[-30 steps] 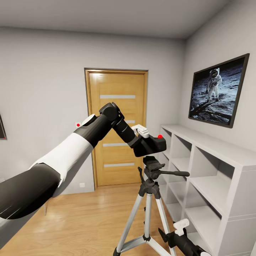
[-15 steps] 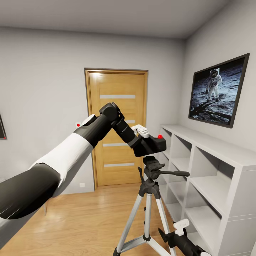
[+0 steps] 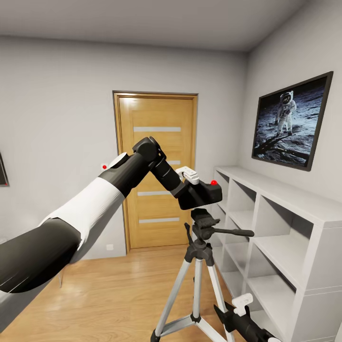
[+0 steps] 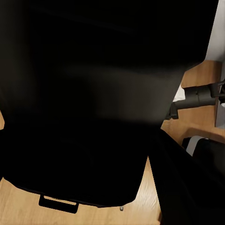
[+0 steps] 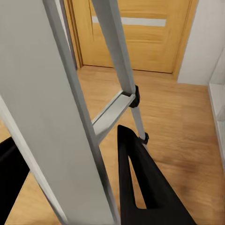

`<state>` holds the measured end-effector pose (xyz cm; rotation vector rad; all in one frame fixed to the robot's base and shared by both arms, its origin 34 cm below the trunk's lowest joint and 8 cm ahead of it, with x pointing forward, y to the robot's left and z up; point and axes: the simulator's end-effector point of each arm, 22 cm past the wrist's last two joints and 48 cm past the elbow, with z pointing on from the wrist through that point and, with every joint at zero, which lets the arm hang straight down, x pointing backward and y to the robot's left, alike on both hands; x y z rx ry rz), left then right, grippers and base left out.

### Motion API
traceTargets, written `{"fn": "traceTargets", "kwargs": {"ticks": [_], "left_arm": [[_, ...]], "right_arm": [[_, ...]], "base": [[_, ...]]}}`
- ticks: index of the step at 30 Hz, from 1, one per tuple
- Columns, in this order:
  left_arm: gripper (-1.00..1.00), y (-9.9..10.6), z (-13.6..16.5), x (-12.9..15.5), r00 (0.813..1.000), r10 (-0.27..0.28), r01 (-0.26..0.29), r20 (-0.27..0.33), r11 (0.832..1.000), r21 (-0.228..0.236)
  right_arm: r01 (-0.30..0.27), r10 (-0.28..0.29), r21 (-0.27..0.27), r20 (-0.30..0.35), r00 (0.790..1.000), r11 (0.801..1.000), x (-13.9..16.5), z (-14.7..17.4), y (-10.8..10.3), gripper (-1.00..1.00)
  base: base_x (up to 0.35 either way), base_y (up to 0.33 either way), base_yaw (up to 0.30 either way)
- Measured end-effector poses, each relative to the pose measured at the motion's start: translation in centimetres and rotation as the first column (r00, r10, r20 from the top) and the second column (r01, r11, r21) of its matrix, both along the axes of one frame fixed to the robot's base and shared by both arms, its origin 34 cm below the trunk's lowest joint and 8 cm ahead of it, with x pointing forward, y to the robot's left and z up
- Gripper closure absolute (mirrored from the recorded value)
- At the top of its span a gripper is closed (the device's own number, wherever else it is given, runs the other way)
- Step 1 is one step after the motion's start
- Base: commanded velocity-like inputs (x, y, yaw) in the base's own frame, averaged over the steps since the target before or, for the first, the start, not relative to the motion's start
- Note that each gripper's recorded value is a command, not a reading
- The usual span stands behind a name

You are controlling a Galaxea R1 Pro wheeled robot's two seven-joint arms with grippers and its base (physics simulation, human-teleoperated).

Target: Attach the digital camera to the camera tripod in the bedroom.

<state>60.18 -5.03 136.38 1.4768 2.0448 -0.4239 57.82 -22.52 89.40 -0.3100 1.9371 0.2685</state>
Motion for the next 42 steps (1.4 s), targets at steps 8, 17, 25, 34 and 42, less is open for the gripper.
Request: {"fn": "traceTargets", "kwargs": {"ticks": [8, 17, 25, 34, 42], "left_arm": [[1.00, 0.0, 0.0, 0.0, 1.000, 0.000, 0.000, 0.000, 1.000, 0.000], [1.00, 0.0, 0.0, 0.0, 1.000, 0.000, 0.000, 0.000, 1.000, 0.001], [1.00, 0.0, -0.1, 0.0, 1.000, 0.000, 0.000, -0.003, 1.000, 0.001], [1.00, 1.1, -2.2, 0.8, 0.996, 0.046, -0.044, -0.072, 0.999, 0.019], [1.00, 1.2, -2.3, 0.9, 0.996, 0.049, -0.047, -0.074, 0.999, 0.021]], "right_arm": [[0.001, -0.001, 0.000, 0.000, 1.000, 1.000, 0.0, 0.0, 0.0, 1.00], [0.000, 0.000, 0.001, -0.001, 1.000, 1.000, 0.0, 0.0, 0.1, 1.00], [-0.002, 0.002, 0.000, 0.000, 1.000, 1.000, 0.0, 0.0, 0.1, 1.00], [-0.003, 0.003, -0.001, 0.000, 1.000, 1.000, 0.0, 0.0, 0.1, 1.00], [-0.003, 0.003, 0.000, 0.000, 1.000, 1.000, 0.0, 0.0, 0.1, 1.00]], "base": [[0.000, 0.000, 0.000], [0.000, 0.000, 0.000], [0.000, 0.000, 0.000], [0.000, 0.000, 0.000], [0.000, 0.000, 0.000]]}}
